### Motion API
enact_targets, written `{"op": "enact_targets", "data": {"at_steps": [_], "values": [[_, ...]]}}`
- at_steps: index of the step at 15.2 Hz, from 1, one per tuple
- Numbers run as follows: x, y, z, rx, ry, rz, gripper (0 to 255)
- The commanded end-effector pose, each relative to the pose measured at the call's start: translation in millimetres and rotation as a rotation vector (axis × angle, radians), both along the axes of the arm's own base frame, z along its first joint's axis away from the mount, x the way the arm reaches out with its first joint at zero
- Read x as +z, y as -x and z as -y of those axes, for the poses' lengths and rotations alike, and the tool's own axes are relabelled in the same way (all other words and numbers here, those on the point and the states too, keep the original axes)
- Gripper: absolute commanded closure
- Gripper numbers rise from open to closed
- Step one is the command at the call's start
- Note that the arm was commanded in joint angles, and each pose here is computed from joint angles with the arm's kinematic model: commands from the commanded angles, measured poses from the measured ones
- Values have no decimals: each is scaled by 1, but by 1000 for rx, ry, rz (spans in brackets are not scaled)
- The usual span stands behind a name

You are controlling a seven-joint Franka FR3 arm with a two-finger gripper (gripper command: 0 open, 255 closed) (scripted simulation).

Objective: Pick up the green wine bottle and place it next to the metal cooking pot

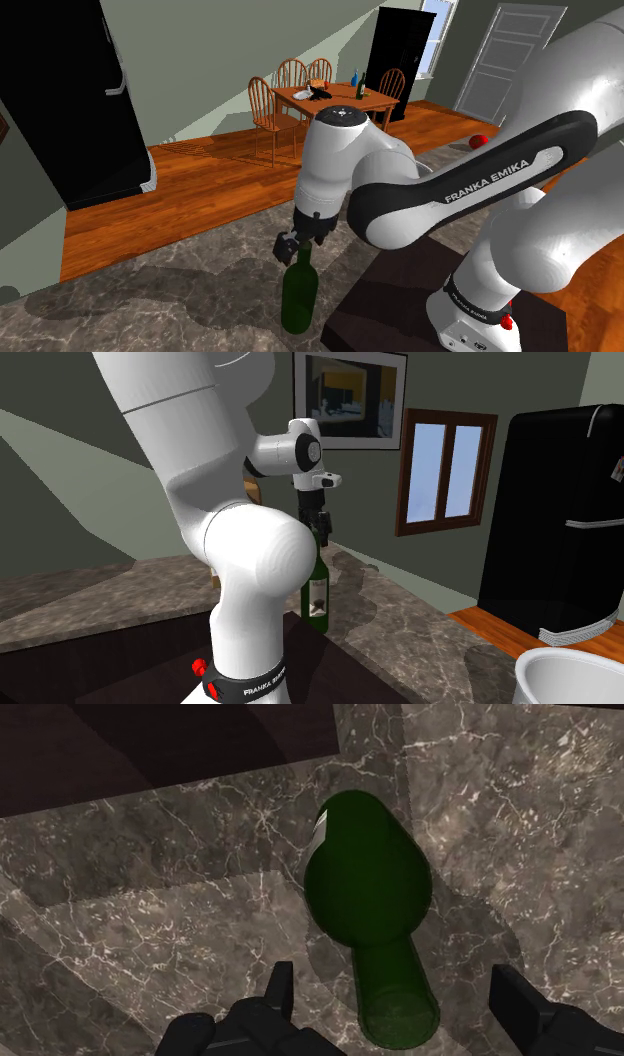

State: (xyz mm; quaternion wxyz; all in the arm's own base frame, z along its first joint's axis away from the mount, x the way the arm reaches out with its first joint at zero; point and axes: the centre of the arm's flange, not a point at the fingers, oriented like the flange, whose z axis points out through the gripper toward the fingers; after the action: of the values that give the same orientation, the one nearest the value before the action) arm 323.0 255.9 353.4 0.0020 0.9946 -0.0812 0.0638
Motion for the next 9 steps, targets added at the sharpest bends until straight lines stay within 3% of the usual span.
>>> {"op": "enact_targets", "data": {"at_steps": [1,7,8,9], "values": [[-5,-1,1,0,-1,1,0],[-4,-1,1,0,0,1,0],[-4,-1,1,0,0,1,255],[-4,-1,1,0,0,1,255]]}}
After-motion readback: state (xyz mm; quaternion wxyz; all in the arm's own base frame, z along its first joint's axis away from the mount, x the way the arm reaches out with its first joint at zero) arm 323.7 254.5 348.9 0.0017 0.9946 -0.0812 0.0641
